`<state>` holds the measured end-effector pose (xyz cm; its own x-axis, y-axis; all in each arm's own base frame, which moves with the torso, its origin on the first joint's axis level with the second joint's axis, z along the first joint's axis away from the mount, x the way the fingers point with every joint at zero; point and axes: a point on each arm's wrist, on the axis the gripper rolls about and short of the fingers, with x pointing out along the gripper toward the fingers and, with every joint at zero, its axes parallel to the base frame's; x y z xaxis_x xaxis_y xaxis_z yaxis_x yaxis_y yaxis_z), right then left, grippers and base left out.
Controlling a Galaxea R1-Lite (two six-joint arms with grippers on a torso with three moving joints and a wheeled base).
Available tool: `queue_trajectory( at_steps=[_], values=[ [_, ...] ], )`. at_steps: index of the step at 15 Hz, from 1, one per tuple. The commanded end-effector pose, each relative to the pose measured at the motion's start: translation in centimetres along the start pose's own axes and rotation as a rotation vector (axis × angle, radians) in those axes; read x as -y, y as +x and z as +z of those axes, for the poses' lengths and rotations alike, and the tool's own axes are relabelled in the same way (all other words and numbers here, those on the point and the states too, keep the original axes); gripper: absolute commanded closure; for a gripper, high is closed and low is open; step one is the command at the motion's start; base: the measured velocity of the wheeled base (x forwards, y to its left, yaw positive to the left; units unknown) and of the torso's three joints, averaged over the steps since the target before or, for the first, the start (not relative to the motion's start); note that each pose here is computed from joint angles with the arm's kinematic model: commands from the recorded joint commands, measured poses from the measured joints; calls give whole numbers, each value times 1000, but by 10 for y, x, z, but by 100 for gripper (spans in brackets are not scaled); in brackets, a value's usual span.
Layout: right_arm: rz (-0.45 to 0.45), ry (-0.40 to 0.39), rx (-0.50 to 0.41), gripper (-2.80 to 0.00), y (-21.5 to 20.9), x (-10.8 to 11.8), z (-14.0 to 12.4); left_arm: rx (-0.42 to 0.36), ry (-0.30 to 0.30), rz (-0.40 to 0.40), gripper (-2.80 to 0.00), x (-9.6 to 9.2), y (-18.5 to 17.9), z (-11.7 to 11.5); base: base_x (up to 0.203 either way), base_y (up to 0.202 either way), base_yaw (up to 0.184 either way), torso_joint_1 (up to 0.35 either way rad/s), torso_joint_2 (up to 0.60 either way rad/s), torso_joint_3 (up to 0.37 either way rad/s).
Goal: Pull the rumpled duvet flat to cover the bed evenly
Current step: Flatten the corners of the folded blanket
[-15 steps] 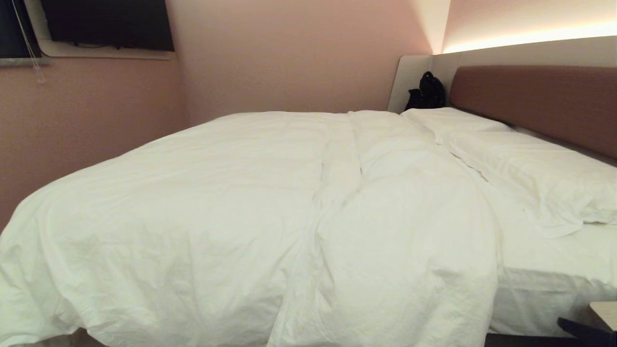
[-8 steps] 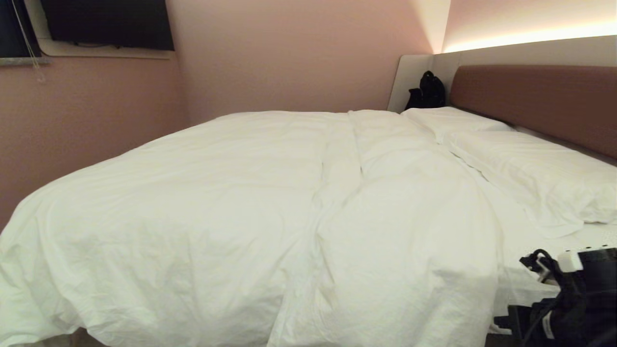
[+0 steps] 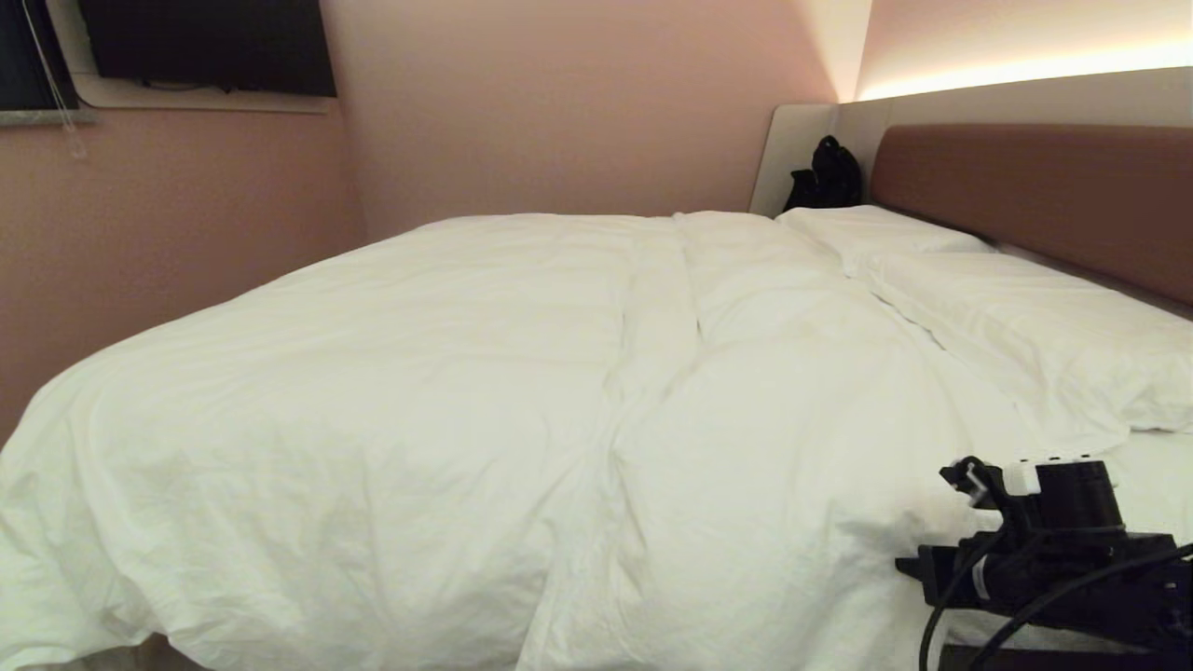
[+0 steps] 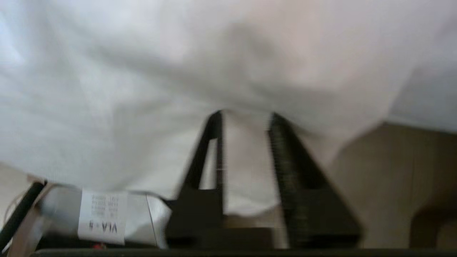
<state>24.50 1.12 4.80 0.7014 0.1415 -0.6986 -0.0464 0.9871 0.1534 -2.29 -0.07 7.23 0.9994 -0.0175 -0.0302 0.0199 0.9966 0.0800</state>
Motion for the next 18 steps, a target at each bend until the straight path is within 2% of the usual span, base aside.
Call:
queue_trajectory(
  at_steps=[1, 5, 8, 12, 18],
  values=[
    [16, -17, 128, -280, 3, -2, 13, -1, 0, 1, 0, 0, 0, 0, 0, 0, 0, 0, 0, 0],
    [26, -25, 121, -280, 0, -5, 10, -1, 0, 1, 0, 0, 0, 0, 0, 0, 0, 0, 0, 0],
    [65, -60, 97, -280, 2, -19, 4, -1, 0, 1, 0, 0, 0, 0, 0, 0, 0, 0, 0, 0],
    [-25, -61, 40, -280, 39, -17, 2, -1, 0, 1, 0, 0, 0, 0, 0, 0, 0, 0, 0, 0],
    [-73, -65, 21, -280, 81, -15, 8, -1, 0, 1, 0, 0, 0, 0, 0, 0, 0, 0, 0, 0]
  ],
)
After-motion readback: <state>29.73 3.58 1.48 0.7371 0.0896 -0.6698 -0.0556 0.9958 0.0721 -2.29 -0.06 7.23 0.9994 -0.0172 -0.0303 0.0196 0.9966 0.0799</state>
